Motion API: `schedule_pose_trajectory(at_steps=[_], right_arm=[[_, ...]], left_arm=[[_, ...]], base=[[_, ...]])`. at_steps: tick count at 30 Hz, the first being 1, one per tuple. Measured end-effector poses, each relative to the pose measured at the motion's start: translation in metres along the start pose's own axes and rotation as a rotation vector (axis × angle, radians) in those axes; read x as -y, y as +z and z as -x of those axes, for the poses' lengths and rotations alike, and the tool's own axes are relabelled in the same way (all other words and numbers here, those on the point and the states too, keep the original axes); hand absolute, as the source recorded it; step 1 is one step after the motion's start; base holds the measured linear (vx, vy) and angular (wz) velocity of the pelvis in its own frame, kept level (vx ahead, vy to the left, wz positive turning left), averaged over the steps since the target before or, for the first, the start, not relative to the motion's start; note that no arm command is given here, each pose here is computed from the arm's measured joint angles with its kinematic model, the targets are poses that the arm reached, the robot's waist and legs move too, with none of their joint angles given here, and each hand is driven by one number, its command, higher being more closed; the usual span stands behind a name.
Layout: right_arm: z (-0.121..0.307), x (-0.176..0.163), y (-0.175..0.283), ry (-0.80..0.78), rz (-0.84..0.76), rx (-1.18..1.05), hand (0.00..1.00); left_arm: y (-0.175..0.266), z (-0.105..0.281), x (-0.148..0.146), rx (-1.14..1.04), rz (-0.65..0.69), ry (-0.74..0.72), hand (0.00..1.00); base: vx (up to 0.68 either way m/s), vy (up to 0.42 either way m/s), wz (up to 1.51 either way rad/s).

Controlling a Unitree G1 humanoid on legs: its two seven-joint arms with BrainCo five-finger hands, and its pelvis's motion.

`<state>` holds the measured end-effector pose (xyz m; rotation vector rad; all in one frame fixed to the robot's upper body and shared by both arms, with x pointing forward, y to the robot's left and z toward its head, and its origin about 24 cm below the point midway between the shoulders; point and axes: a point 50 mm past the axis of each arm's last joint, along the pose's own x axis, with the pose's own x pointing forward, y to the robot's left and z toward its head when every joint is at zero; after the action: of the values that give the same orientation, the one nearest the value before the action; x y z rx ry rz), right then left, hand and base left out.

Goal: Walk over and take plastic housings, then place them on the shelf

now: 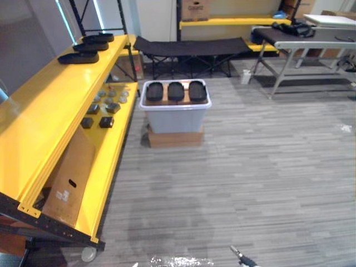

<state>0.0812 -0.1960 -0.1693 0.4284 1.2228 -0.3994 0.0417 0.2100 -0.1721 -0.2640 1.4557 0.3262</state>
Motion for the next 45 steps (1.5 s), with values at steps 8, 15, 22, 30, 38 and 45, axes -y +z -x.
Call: schedule_pose_trajectory(at_steps=[8, 15, 22, 30, 38, 45], right_arm=[[-0.0004, -0.0014, -0.0004, 0.008, 0.003, -0.007, 0.00], [-0.0012, -0.0092, -0.0004, 0.040, 0.022, -0.011, 0.00], [-0.0011, -0.0087, -0.0023, 0.037, 0.010, -0.030, 0.00], [-0.0010, -0.0080, -0.0029, 0.036, 0.007, -0.035, 0.00], [-0.0009, -0.0085, -0.0031, 0.054, 0.010, -0.039, 0.00], [-0.0009, -0.0084, -0.0028, 0.061, 0.024, -0.039, 0.00]], left_arm=[[0.0028, 0.0002, -0.0010, 0.011, -0.003, 0.004, 0.00], [0.0092, 0.0010, -0.0037, 0.038, -0.017, -0.014, 0.00], [0.0092, 0.0010, -0.0035, 0.039, -0.018, -0.022, 0.00], [0.0095, 0.0012, -0.0033, 0.039, -0.020, -0.048, 0.00], [0.0095, 0.0012, -0.0032, 0.040, -0.020, -0.050, 0.00], [0.0096, 0.0012, -0.0032, 0.040, -0.022, -0.050, 0.00]], base=[[0.05, 0.011, 0.02], [0.01, 0.006, 0.02], [-0.04, 0.009, -0.02], [0.00, 0.003, -0.05], [-0.01, 0.000, 0.00], [0.00, 0.000, 0.00]])
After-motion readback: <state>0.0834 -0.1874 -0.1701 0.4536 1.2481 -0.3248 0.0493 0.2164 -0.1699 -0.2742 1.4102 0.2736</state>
